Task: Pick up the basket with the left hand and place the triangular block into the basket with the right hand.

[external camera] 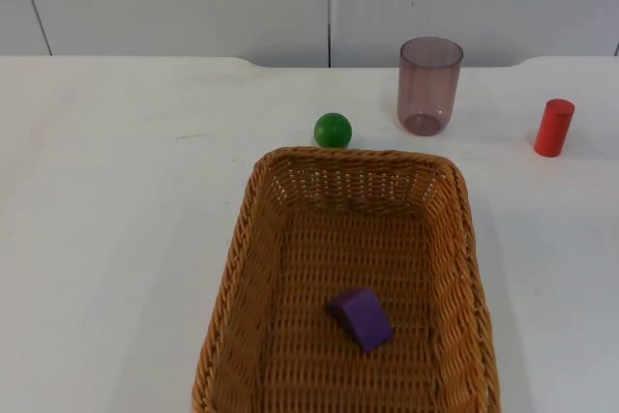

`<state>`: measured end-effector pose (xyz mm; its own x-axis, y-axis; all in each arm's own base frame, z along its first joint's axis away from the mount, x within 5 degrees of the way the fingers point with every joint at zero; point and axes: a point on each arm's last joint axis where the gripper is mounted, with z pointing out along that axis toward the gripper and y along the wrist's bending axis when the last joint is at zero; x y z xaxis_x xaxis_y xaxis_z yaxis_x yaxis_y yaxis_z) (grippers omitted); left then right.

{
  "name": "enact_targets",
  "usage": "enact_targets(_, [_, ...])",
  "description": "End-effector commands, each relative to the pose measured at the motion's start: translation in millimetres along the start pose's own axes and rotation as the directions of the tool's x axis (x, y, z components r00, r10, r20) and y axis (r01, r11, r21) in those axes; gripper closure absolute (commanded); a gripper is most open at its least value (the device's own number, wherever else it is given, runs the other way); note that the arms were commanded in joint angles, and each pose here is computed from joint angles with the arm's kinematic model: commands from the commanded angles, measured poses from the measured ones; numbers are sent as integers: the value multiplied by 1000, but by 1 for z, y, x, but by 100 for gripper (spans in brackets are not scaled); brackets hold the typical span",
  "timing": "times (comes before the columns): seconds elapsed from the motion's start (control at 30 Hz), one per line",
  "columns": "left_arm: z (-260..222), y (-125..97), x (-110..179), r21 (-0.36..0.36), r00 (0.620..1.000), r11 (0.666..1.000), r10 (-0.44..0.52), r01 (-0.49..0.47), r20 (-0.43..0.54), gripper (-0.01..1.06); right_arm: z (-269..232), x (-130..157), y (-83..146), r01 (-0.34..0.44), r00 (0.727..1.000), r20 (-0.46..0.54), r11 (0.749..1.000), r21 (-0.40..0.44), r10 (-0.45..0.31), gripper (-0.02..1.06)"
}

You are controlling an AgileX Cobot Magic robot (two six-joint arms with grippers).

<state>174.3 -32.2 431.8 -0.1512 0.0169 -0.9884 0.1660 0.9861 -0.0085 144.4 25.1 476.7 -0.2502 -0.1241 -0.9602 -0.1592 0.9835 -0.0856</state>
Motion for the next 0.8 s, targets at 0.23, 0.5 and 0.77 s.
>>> enact_targets(0.23, [-5,2,12,-22,990,1000,-21,18,-143,0,-11,62,-11,-14,1000,-12,988,153,16,0])
enact_targets(0.5, [-12,3,6,-25,996,1000,-4,2,-85,0,-105,110,-13,40,987,145,989,144,-61,0])
enact_targets(0.77, [-39,3,17,-23,1000,1000,-1,0,-22,0,-160,143,-8,109,973,181,977,183,-143,0])
